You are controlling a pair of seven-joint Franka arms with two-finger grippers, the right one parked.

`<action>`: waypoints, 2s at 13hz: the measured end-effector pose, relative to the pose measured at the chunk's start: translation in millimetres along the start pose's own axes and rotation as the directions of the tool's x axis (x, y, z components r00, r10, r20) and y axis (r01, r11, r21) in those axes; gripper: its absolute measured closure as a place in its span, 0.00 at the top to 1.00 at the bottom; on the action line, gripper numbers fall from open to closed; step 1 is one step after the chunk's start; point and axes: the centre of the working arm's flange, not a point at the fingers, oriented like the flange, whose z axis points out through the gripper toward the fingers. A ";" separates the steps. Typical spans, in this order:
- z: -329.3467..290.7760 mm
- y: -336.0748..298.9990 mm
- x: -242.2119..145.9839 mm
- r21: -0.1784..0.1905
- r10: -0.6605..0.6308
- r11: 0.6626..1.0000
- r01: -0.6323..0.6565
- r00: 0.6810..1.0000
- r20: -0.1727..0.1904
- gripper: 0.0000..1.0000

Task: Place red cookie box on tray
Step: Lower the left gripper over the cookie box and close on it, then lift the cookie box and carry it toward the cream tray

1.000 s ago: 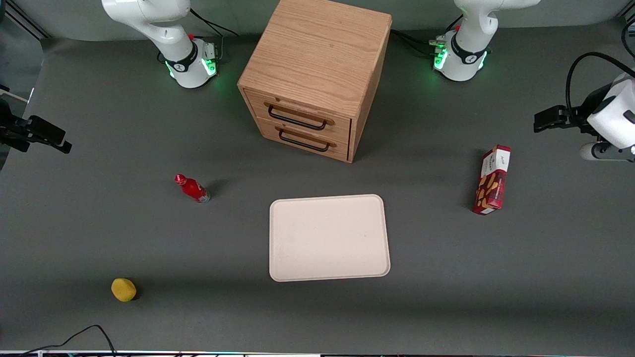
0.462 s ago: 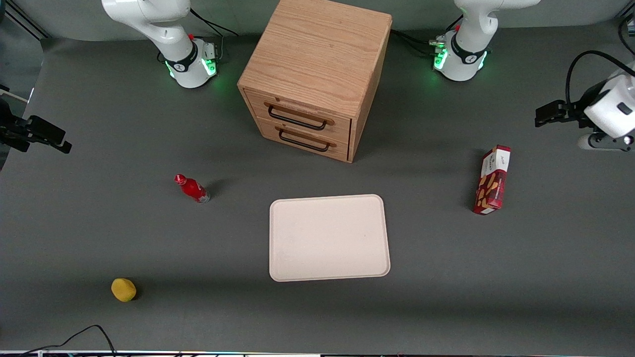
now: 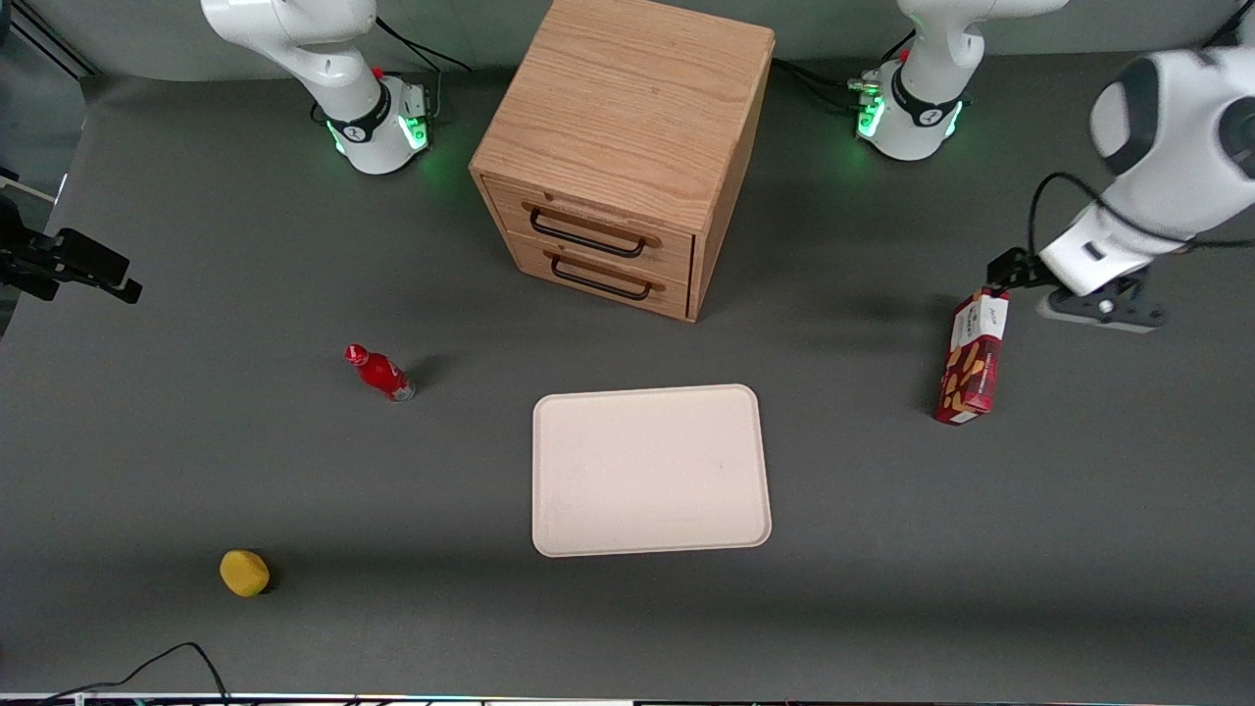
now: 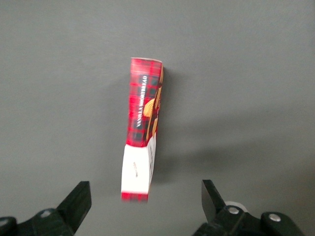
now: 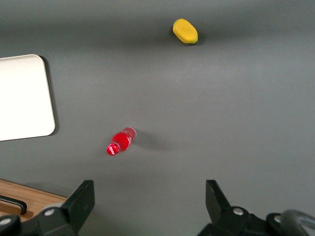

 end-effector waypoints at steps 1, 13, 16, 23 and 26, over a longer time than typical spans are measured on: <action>24.7 0.7 -0.4 0.003 0.030 1.000 -0.030 0.999 -0.011 1.00; 149.6 -15.3 4.3 0.051 0.093 0.995 -0.087 0.988 -0.123 0.41; 132.4 -18.7 14.1 0.037 0.086 0.996 -0.083 0.992 -0.094 0.23; -115.0 6.5 91.6 -0.067 -0.059 0.996 0.065 0.994 0.087 0.22; -185.4 80.7 118.1 -0.066 -0.176 0.981 0.181 0.982 0.075 0.22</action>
